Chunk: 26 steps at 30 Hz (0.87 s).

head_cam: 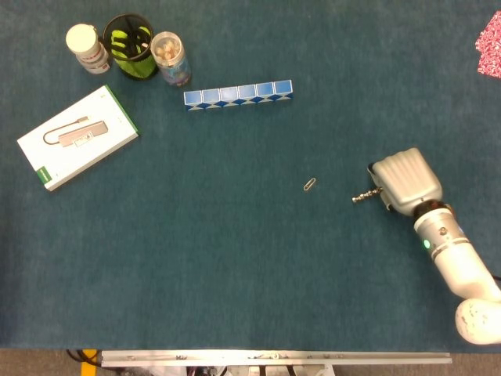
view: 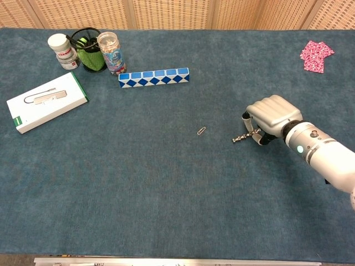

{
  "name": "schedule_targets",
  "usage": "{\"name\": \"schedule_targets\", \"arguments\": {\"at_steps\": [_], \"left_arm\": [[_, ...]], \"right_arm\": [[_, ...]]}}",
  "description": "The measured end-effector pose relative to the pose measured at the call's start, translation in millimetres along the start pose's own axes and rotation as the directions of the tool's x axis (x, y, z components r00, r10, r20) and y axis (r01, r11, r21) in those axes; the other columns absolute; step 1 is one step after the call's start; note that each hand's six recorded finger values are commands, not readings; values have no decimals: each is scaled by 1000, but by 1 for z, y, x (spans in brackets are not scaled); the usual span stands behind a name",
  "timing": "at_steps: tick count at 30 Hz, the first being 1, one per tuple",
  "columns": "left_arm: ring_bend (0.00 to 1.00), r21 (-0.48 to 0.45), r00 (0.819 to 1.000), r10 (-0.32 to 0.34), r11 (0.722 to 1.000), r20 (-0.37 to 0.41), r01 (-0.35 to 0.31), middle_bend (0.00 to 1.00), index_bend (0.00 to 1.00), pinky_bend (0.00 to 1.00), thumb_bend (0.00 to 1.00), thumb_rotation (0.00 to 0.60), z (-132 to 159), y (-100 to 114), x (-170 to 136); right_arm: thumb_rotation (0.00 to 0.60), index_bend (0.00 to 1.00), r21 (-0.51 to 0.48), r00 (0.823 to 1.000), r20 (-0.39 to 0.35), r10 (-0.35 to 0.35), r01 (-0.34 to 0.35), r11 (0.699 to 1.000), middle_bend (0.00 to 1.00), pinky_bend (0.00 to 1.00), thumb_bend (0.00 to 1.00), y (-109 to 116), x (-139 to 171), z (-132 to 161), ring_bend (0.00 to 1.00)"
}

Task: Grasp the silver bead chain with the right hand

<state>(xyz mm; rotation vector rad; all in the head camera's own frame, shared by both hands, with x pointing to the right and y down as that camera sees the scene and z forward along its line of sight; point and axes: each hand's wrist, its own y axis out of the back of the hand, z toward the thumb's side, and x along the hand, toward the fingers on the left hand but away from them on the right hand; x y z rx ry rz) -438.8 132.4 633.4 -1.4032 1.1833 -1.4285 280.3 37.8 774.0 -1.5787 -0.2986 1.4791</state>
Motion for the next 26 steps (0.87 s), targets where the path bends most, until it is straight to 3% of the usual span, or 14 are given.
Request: {"name": "schedule_targets", "arguments": {"at_steps": [6, 17, 26], "left_arm": [[86, 0, 1000, -2, 1000, 0, 2, 70, 15, 45, 239, 600, -1, 0, 0], [86, 0, 1000, -6, 1000, 6, 6, 70, 15, 45, 239, 600, 3, -1, 1], [86, 4, 1000, -6, 1000, 6, 6, 70, 14, 45, 239, 600, 4, -2, 0]], "right_arm": [[600, 590, -26, 999, -23, -28, 28, 999, 1000, 1000, 439, 17, 8, -1, 1000], [600, 606, -57, 988, -95, -118, 113, 992, 1000, 1000, 440, 74, 25, 6, 1000], [600, 606, -31, 991, -92, -92, 89, 996, 1000, 1000, 440, 78, 8, 16, 1000]]}}
